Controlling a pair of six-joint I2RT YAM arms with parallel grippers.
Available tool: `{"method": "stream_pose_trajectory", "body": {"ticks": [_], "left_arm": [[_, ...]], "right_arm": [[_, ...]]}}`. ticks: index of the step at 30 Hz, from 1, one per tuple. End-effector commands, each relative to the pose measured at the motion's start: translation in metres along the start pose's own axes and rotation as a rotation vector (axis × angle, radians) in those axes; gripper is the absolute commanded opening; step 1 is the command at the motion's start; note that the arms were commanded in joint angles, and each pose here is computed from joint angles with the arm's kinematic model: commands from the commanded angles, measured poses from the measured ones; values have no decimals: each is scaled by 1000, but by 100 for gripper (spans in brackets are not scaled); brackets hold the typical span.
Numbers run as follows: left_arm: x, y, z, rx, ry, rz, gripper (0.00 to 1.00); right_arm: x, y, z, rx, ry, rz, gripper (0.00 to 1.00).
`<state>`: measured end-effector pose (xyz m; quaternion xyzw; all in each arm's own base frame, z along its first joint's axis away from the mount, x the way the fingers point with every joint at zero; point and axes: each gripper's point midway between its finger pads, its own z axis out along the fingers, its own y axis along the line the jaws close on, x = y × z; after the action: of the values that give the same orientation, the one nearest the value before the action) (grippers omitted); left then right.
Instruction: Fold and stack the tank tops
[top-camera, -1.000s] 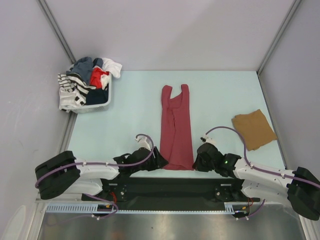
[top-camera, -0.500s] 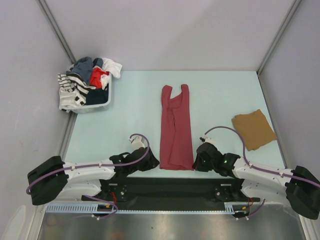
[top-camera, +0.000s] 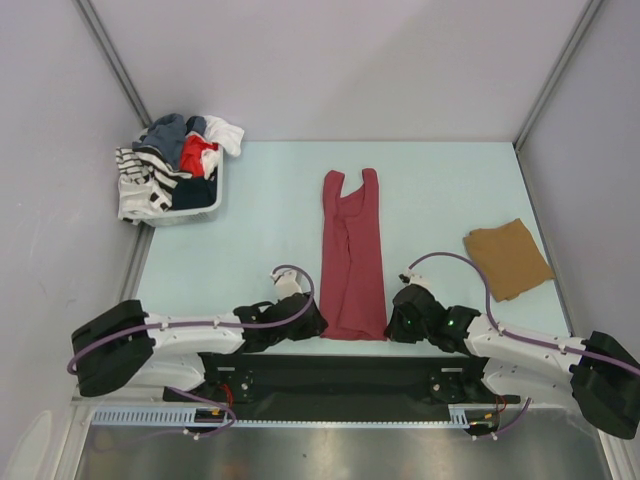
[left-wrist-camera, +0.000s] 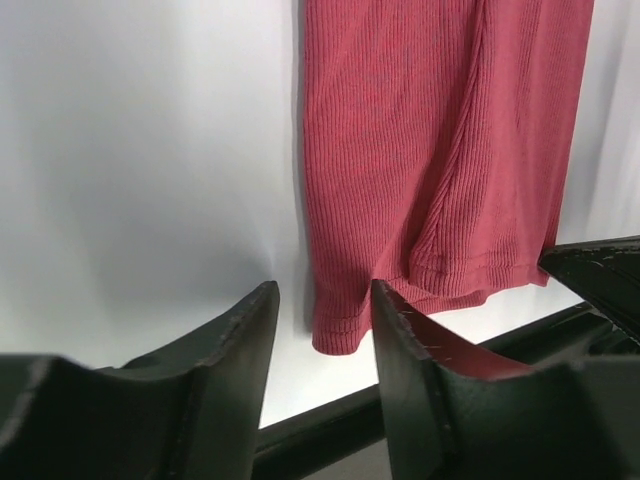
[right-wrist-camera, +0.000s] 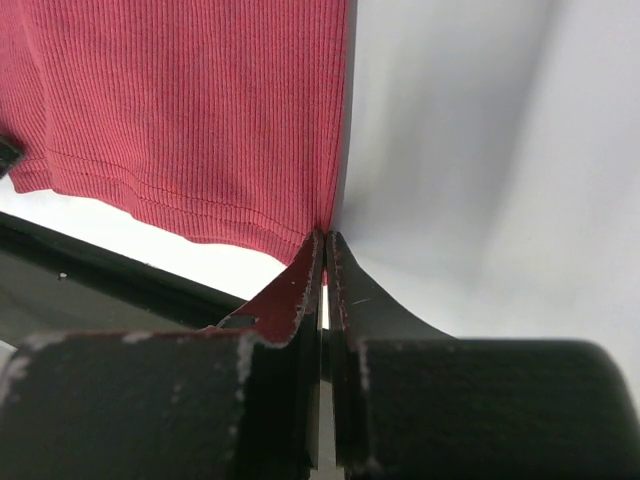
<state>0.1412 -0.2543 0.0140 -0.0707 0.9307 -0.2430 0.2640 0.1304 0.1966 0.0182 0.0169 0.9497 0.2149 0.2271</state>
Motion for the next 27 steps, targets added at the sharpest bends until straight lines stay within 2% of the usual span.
{"method": "stream_pose_trajectory", "body": {"ticks": [1, 4, 7, 8, 15, 27], "left_arm": [[49, 90, -7, -299, 184, 167, 48], [50, 94, -6, -350, 195, 195, 35], [52, 96, -6, -370, 204, 213, 17], [53, 96, -6, -375, 205, 207, 2], [39, 89, -22, -396, 171, 235, 1], [-1, 41, -37, -305, 88, 273, 5]], "right_arm": [[-5, 8, -2, -32, -10, -2, 3], [-5, 8, -2, -34, -9, -4, 3], [-5, 9, -4, -41, -11, -4, 3], [-6, 10, -5, -45, -13, -4, 3], [-21, 21, -21, -58, -41, -19, 3], [-59, 48, -52, -93, -112, -62, 3]]}}
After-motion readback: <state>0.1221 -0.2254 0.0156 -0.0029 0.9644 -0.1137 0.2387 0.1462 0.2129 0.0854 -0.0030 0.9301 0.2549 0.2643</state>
